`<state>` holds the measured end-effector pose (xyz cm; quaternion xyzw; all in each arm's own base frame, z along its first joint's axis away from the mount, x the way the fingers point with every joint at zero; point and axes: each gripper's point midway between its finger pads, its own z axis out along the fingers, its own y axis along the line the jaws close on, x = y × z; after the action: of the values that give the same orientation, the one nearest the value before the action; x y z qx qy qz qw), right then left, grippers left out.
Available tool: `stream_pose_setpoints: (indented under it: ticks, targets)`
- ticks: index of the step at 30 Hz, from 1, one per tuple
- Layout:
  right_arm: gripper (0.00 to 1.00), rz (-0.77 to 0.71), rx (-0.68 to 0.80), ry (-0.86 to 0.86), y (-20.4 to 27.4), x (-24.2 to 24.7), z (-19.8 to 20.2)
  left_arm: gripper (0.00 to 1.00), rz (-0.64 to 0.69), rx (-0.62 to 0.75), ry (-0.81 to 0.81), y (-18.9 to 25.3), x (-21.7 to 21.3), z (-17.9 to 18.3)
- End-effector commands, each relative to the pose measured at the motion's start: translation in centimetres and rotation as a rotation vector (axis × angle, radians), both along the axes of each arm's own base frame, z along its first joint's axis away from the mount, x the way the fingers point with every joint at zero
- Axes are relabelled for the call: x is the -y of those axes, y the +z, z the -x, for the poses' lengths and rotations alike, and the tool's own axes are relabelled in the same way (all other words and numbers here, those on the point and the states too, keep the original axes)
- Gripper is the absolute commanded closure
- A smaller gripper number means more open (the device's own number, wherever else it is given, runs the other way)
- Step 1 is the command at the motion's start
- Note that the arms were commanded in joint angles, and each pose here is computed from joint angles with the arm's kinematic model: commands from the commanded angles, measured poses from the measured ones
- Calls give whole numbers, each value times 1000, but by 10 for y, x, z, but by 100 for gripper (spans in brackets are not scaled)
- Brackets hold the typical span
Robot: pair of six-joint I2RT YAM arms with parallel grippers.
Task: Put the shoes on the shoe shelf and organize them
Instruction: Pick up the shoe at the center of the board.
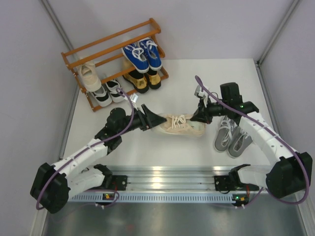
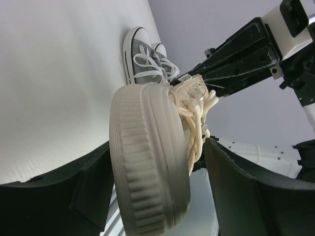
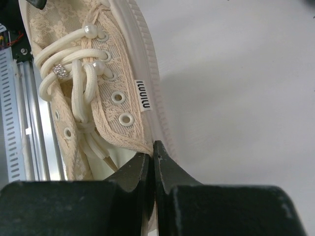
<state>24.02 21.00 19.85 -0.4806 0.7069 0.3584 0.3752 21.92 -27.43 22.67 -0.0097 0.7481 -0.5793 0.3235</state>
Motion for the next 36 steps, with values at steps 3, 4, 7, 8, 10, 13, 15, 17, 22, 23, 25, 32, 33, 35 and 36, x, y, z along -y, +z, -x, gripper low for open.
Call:
stream_pose_setpoints:
  ticks: [3, 4, 7, 8, 10, 13, 15, 17, 22, 23, 25, 32, 33, 35, 36]
  targets:
    - [100, -153, 51, 13, 33, -16, -8, 36, 42, -3, 45, 4, 1, -8]
    - [100, -154, 42, 12, 30, -16, -7, 43, 47, -3, 46, 5, 1, -9]
    - [100, -159, 28, 27, 26, -18, -5, 69, 48, -11, 44, 3, 2, -10]
    - [98, -158, 48, 45, 26, -17, -5, 77, 47, -11, 41, 3, 3, -10]
    - [94, -145, 38, 70, 23, -16, 0, 89, 38, 4, 39, 2, 2, -10]
    - [68, -126, 70, 188, 21, -14, 17, 100, 22, 27, 32, 0, 2, -9]
    - [43, -113, 165, 285, 26, -14, 22, 100, -24, 50, 16, -4, 0, -8]
    - [26, -81, 200, 360, 21, -8, 34, 100, -95, 45, 1, -16, -4, -5]
    - [1, -40, 349, 493, 25, 1, 52, 100, -130, 54, -1, -18, -14, -1]
    - [1, -39, 398, 536, 25, 4, 59, 100, -123, 62, 9, -15, -18, 0]
    - [1, -40, 443, 578, 18, 5, 65, 100, -112, 61, 9, -14, -20, 5]
    - [1, -111, 514, 824, -8, 17, 128, 100, -60, 3, 59, -14, -32, 18]
    - [1, -106, 512, 847, -14, 16, 133, 100, -57, -9, 64, -16, -33, 19]
    - [1, -75, 525, 873, -19, 18, 137, 100, -29, -27, 76, -13, -35, 21]
    - [1, -64, 552, 888, -22, 14, 135, 100, -25, -41, 79, -17, -35, 22]
